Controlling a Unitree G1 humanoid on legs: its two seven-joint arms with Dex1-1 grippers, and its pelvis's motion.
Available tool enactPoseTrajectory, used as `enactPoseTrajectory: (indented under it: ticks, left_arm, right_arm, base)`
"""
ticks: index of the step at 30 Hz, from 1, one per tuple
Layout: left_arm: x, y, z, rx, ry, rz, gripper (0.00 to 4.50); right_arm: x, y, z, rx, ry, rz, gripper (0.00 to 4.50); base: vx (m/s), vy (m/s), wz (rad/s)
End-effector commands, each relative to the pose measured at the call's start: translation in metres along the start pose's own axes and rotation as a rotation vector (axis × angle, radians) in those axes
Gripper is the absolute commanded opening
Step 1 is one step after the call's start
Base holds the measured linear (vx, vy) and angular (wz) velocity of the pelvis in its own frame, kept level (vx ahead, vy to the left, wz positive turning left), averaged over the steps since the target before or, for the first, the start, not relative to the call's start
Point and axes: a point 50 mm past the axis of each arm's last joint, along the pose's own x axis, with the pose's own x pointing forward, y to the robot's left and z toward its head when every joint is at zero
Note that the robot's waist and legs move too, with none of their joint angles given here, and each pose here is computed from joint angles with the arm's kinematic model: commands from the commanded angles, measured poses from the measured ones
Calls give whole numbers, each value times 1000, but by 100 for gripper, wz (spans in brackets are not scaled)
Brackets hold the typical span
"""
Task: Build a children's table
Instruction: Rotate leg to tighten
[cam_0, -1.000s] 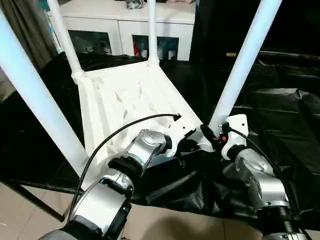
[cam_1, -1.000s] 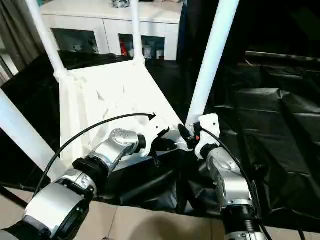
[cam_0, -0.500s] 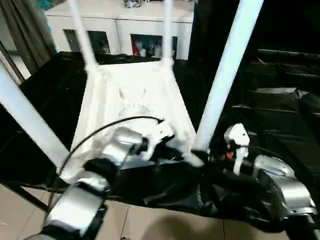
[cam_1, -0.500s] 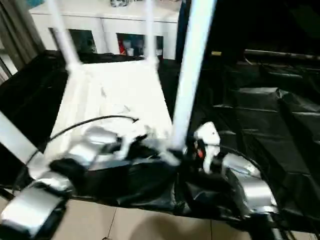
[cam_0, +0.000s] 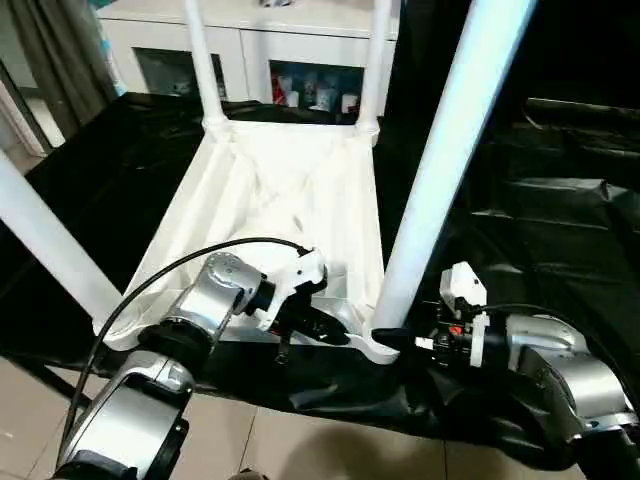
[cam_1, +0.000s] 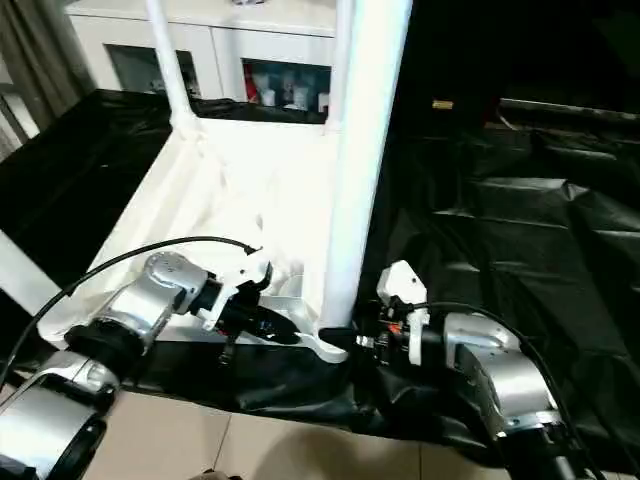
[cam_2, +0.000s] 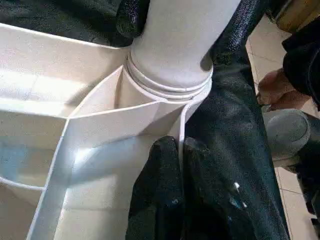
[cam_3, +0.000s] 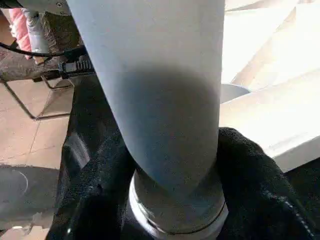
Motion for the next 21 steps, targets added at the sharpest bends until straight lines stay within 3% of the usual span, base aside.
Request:
enactPoseTrajectory:
  ticks: [1,6,8,14,21]
  left_arm:
    - [13,-7,-8,-46,-3,-50,0]
    - [18,6,-3,-40,-25,133,0]
    - [23,20,2,-76,-30,338,0]
    - [32,36,14,-154,-79,595,0]
    - [46,39,30,-181,-164,653,0]
  right_arm:
    - [11,4,1,19,-21,39,216]
    - [15,-7,-10,47,-5,-180,211]
    - [15,-16,-18,93,-10,-366,209]
    - [15,-28,-29,187,-16,-659,202]
    - [30,-26,-29,196,-21,-755,200]
  base:
    - [0,0,0]
    - [0,0,0]
    - [0,0,0]
    - [-9,2,-1]
    - [0,0,0]
